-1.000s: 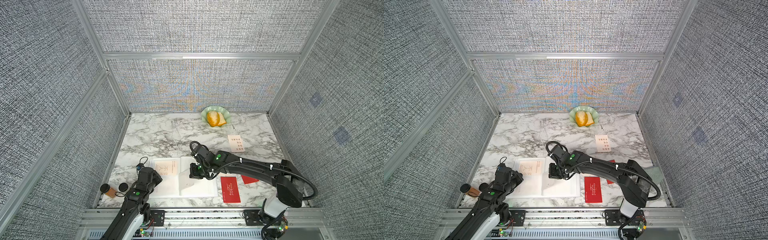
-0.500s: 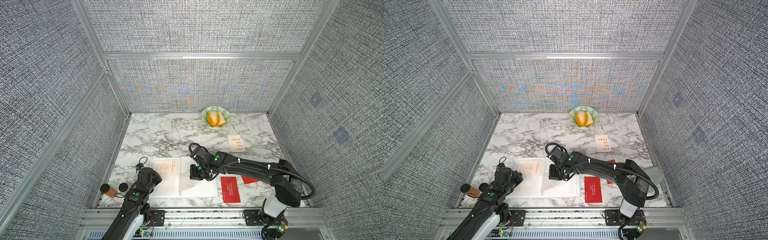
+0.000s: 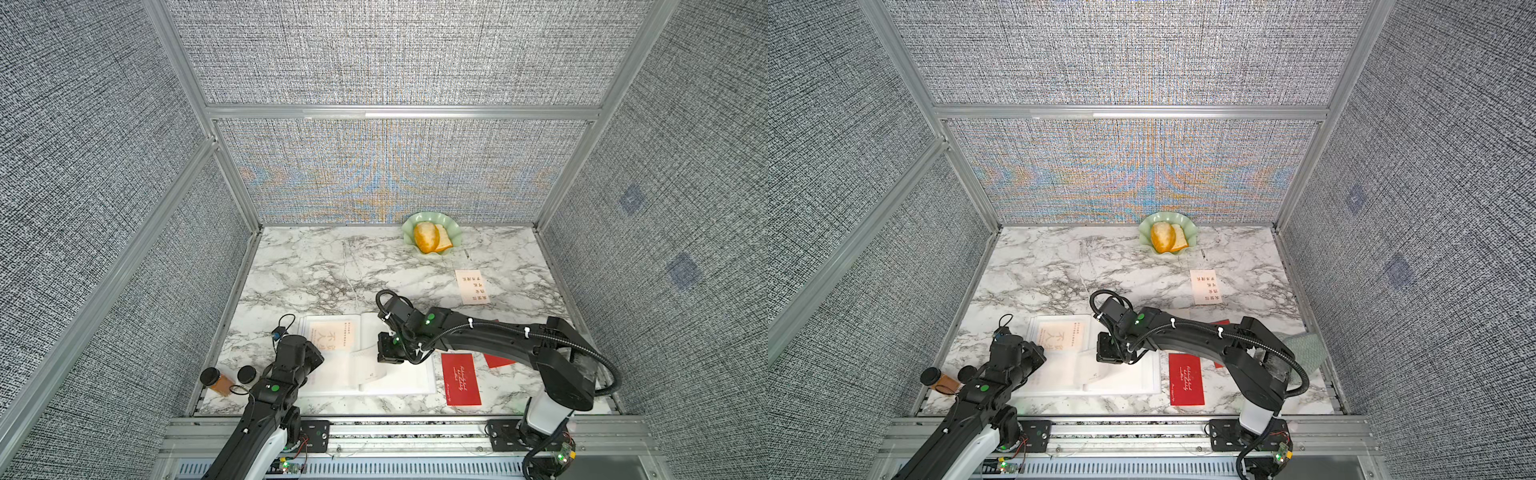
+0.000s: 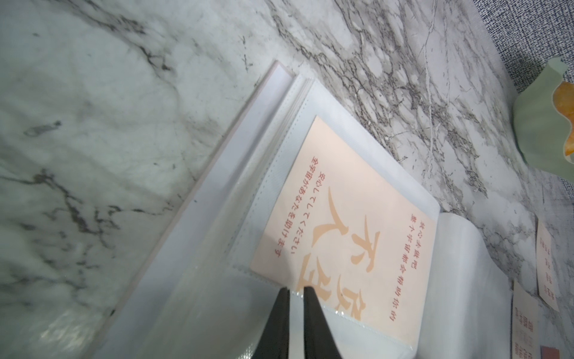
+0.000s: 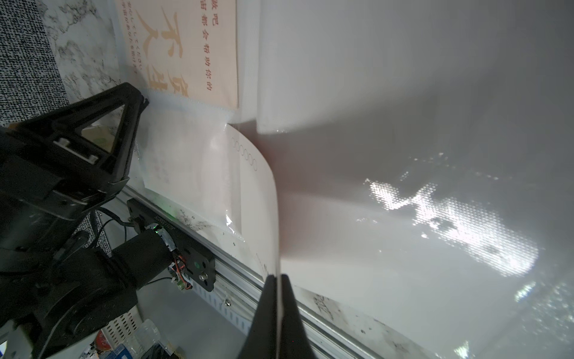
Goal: Place the photos into the photo albums
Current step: Insert the photo into the photo album.
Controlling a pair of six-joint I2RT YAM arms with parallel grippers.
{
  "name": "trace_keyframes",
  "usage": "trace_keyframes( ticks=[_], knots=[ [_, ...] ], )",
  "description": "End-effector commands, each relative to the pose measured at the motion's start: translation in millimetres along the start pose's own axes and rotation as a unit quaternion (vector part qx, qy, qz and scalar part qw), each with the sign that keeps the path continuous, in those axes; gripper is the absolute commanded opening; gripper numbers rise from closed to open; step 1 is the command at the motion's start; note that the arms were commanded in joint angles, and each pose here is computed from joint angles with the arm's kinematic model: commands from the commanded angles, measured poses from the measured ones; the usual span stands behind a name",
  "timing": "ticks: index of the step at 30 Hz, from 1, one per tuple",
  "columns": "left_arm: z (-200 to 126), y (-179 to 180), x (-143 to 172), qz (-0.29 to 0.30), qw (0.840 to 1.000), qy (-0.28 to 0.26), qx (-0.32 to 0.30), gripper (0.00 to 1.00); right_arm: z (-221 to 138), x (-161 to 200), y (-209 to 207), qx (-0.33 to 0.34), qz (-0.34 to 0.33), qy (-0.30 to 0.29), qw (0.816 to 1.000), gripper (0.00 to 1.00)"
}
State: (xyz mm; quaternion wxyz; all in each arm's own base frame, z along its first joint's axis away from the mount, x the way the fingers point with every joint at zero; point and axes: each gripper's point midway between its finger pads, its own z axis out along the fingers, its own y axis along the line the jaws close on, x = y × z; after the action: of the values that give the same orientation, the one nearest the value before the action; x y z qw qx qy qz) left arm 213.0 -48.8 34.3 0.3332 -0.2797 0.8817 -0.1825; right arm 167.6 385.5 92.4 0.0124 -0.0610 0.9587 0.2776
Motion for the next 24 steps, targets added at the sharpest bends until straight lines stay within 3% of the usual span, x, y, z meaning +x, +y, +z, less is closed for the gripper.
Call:
trace_keyframes(
  ticks=[1, 19, 24],
  knots=[
    [-0.6, -1.9, -3.5, 0.004, 1.0, -0.006, 0.001, 0.13, 3.4, 0.8, 3.8, -0.01, -0.005, 0.006, 1.0, 0.0],
    [-2.1, -4.1, -4.8, 0.006, 1.0, -0.011, 0.009, 0.14, 50.1, 0.2, 6.5, -0.04, -0.003, 0.053, 0.998, 0.0],
    [-2.4, -5.4, -5.6, 0.007, 1.0, -0.012, 0.011, 0.14, 40.4, 3.0, -2.0, -0.019, -0.012, 0.048, 0.999, 0.2]
  ],
)
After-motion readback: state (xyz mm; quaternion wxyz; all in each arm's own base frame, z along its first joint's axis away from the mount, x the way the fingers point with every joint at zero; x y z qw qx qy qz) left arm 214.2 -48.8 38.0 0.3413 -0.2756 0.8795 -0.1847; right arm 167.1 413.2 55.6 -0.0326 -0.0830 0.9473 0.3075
